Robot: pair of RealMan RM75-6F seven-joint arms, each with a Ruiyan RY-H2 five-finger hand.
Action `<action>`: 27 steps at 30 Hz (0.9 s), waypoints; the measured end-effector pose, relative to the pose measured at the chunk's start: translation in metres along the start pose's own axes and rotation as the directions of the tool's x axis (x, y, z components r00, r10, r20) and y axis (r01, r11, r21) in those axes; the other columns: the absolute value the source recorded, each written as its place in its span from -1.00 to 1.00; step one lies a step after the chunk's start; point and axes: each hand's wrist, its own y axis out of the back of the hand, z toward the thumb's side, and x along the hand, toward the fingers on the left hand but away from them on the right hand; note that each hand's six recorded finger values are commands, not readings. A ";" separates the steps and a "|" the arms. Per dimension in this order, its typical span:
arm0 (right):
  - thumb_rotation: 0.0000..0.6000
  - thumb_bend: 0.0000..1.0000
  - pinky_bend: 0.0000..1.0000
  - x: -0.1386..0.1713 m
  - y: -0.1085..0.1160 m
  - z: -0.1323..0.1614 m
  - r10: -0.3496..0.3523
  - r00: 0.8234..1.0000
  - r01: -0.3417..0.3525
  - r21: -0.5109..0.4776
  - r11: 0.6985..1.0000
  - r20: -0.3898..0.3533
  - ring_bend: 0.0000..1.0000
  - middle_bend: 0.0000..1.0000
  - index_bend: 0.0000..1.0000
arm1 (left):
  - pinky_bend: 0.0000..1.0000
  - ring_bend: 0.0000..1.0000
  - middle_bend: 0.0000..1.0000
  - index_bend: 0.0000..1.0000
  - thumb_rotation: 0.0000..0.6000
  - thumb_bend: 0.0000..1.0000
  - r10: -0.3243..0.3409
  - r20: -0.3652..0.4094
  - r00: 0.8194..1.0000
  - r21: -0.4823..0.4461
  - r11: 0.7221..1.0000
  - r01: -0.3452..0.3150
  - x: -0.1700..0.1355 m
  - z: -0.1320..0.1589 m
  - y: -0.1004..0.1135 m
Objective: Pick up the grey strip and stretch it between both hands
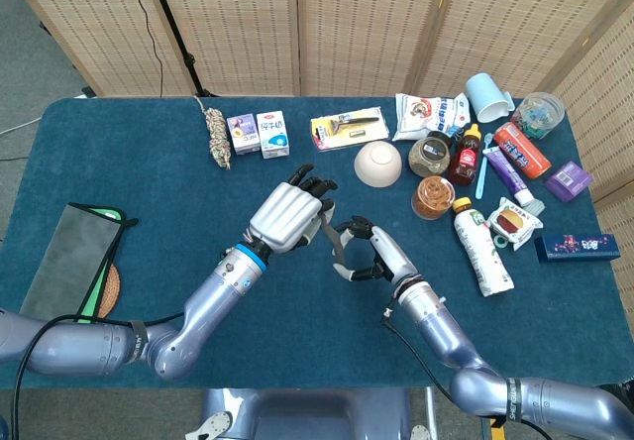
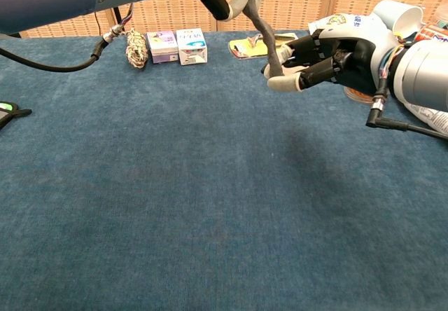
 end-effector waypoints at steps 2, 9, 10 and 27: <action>1.00 -0.13 -1.00 0.000 0.000 0.000 -0.001 1.000 0.001 -0.002 1.000 0.000 -0.91 -0.50 0.05 | -0.85 -0.59 -0.53 0.44 1.00 0.22 0.000 0.000 1.000 -0.001 1.000 0.000 0.000 0.000 0.000; 1.00 0.05 -1.00 -0.001 0.000 0.000 0.001 1.000 -0.001 -0.002 1.000 -0.001 -0.89 -0.48 0.09 | -0.85 -0.59 -0.54 0.44 1.00 0.22 -0.001 0.002 1.000 0.001 1.000 0.001 0.000 0.000 -0.001; 1.00 0.09 -1.00 -0.001 0.000 0.000 0.001 1.000 -0.001 -0.001 1.000 -0.001 -0.89 -0.47 0.10 | -0.85 -0.59 -0.54 0.44 1.00 0.22 -0.001 0.002 1.000 0.000 1.000 0.001 0.000 0.000 -0.001; 1.00 0.40 -1.00 0.000 0.002 0.000 0.005 1.000 -0.005 0.001 1.000 0.002 -0.76 -0.31 0.28 | -0.85 -0.59 -0.54 0.44 1.00 0.22 0.002 0.009 1.000 0.001 1.000 -0.002 -0.003 -0.001 0.001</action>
